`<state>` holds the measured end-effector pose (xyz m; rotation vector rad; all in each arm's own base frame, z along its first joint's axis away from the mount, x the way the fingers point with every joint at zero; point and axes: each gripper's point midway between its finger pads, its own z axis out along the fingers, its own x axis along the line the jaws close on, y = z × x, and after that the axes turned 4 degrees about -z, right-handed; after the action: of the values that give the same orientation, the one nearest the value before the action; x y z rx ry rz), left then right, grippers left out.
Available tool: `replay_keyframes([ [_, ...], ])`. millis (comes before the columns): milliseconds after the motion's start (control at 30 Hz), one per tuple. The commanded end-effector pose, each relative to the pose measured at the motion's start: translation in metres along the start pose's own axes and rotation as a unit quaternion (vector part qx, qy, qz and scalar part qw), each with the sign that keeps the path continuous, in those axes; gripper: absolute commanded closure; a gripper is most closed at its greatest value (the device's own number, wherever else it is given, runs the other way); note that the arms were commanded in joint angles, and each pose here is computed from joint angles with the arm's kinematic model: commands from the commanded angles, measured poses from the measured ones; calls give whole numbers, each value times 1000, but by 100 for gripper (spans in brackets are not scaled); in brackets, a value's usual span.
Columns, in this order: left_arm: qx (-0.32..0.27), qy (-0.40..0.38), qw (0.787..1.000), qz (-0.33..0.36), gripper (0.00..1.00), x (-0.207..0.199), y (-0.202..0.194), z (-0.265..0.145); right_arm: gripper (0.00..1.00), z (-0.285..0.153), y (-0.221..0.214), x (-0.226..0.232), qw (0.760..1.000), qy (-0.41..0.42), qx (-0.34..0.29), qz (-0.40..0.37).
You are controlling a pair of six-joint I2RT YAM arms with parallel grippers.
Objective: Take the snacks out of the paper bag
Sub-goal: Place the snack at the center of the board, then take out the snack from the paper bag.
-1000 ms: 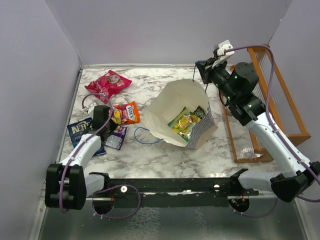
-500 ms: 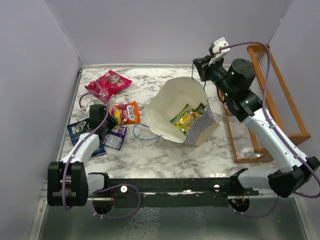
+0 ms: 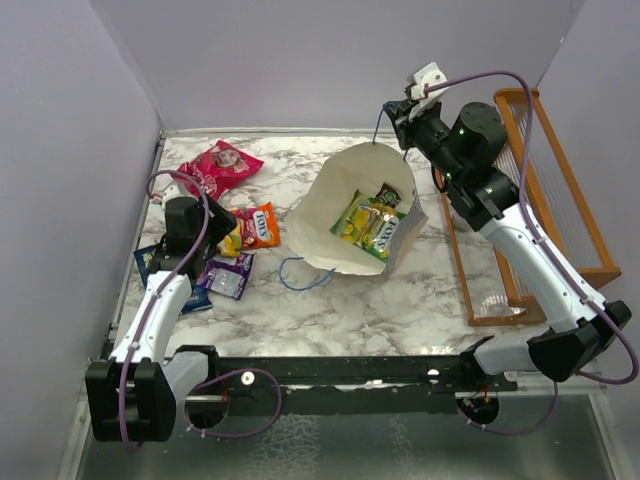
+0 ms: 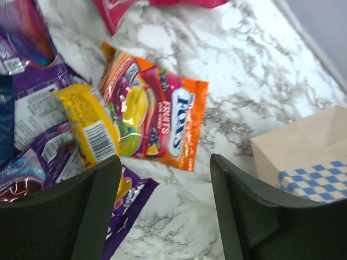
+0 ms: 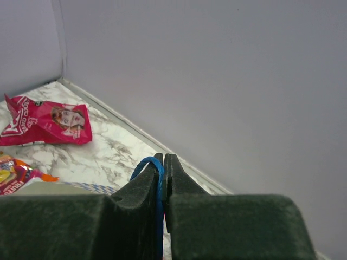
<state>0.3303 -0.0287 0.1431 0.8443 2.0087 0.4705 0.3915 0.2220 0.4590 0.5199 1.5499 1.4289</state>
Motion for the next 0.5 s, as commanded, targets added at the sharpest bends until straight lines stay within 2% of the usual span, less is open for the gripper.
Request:
replay_keyframes([
  [0,-6,-42,999,25,31,-28,20,-24,98,-7,51,-6,993,22,-77,-82],
  [133,0,-109,994,32,34,-59,25,-45,98,-1,45,-1,990,38,-72,-119],
  [300,34,-217,976,12,36,-103,19,-68,98,12,37,-6,982,32,-66,-173],
  [467,49,-272,961,8,36,-130,20,-88,98,35,30,-15,972,25,-39,-230],
])
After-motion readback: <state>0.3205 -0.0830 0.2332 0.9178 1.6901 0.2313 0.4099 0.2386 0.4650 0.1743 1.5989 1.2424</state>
